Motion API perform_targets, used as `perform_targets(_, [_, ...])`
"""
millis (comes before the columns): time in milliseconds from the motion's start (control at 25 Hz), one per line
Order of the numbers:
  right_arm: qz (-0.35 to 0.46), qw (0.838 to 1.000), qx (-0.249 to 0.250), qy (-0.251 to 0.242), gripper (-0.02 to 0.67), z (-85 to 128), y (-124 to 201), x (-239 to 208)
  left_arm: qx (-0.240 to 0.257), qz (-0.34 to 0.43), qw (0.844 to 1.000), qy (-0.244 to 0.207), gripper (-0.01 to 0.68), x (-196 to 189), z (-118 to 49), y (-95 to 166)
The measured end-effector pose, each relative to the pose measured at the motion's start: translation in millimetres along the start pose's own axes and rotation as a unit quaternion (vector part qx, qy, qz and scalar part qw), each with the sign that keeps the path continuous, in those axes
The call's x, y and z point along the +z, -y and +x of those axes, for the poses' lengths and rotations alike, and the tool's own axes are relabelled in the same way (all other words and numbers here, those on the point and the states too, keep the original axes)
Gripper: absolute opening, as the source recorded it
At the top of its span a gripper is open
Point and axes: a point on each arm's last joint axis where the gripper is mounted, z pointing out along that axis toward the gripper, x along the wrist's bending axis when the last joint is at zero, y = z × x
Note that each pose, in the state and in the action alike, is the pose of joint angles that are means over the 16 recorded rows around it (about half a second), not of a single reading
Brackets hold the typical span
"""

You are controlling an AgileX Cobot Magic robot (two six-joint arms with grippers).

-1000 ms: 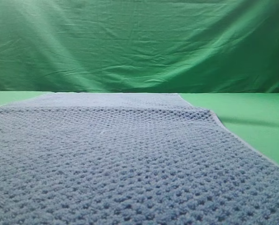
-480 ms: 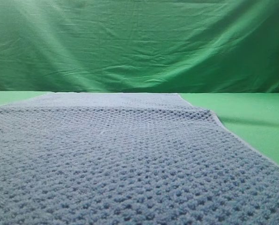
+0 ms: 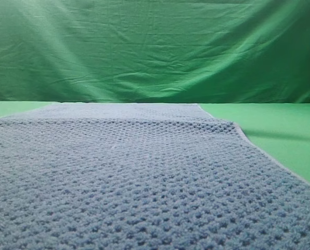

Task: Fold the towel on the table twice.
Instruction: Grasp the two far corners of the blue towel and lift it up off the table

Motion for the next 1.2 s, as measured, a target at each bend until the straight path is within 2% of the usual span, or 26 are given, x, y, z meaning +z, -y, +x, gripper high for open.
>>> perform_targets(200, [-0.006,1.000,0.005,0.001,0.000,0,-1,0,-0.019,-0.003,1.000,0.006,0.000,0,-1.1,0])
perform_targets(400, [-0.038,0.999,0.034,0.004,0.000,-1,-7,0,-0.040,-0.028,0.999,0.007,0.000,0,-1.2,-5])
perform_targets(640, [-0.099,0.991,0.089,0.017,0.000,-5,-18,-2,-0.052,-0.100,0.994,-0.006,0.000,-2,2.1,-18])
perform_targets(880, [-0.159,0.976,0.143,0.035,0.000,-11,-29,-6,-0.072,-0.181,0.981,-0.022,0.000,-6,6.3,-32])
perform_targets(1040, [-0.194,0.969,0.148,0.044,0.000,-14,-44,-12,-0.086,-0.209,0.974,-0.021,0.000,-11,6.5,-44])
perform_targets(1200, [-0.218,0.965,0.139,0.048,0.000,-18,-65,-21,-0.095,-0.204,0.974,-0.013,0.000,-15,4.6,-58])
